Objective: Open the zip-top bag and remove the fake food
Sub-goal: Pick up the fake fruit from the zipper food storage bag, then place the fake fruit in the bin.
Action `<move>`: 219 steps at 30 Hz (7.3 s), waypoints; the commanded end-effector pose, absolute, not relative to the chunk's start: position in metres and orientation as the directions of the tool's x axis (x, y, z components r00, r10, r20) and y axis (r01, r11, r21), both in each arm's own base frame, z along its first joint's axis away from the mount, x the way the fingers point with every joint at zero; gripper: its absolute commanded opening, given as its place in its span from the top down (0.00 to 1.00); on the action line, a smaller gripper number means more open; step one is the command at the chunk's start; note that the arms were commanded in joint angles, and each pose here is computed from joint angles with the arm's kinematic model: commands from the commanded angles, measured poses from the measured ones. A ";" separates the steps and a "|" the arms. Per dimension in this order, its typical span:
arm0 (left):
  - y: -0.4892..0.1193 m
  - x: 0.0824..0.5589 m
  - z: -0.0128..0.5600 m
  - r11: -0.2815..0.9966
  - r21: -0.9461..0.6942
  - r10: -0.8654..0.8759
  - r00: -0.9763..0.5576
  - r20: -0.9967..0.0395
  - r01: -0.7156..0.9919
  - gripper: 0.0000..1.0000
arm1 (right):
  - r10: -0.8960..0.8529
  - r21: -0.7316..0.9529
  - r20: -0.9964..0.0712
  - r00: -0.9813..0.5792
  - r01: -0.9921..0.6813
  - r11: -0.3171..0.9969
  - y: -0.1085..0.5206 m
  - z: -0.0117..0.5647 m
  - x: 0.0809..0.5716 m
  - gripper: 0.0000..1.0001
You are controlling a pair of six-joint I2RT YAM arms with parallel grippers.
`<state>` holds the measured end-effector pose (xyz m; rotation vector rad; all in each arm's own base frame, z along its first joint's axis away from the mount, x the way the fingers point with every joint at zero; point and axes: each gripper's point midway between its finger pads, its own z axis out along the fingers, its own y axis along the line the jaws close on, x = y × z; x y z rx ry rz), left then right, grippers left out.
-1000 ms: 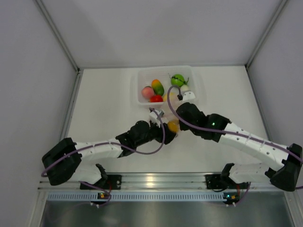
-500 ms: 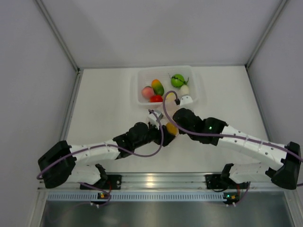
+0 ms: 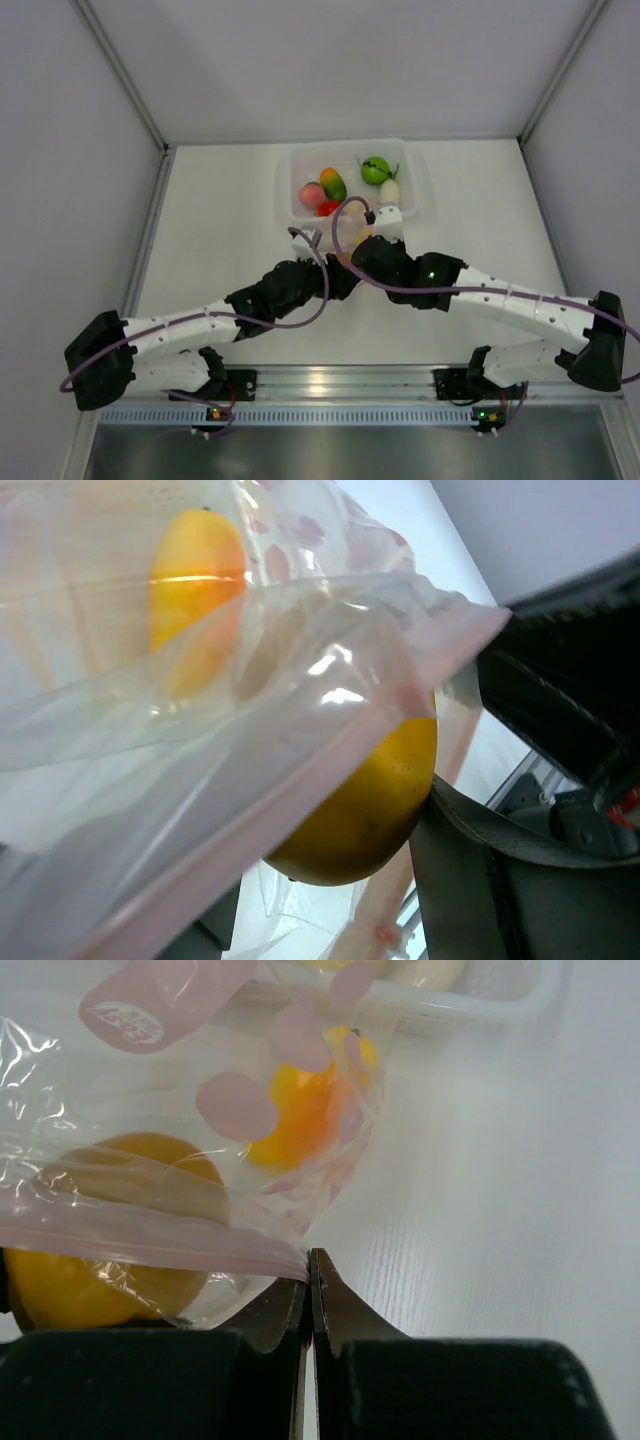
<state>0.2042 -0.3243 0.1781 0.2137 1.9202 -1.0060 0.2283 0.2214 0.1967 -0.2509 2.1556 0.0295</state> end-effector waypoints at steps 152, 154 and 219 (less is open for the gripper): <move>-0.303 0.372 0.305 0.805 -0.521 -0.426 -0.335 -0.841 0.285 1.00 | -0.038 0.162 -0.911 -0.411 -0.441 0.883 0.146 0.272 0.179 1.00; -0.301 0.387 0.309 0.825 -0.486 -0.396 -0.319 -0.861 0.288 1.00 | -0.031 0.157 -0.919 -0.394 -0.434 0.887 0.141 0.283 0.178 1.00; -0.362 0.188 0.363 0.643 -0.340 -0.076 -0.384 -0.920 0.686 0.51 | 0.196 0.488 -0.780 -0.594 -0.382 0.785 0.222 0.274 0.231 1.00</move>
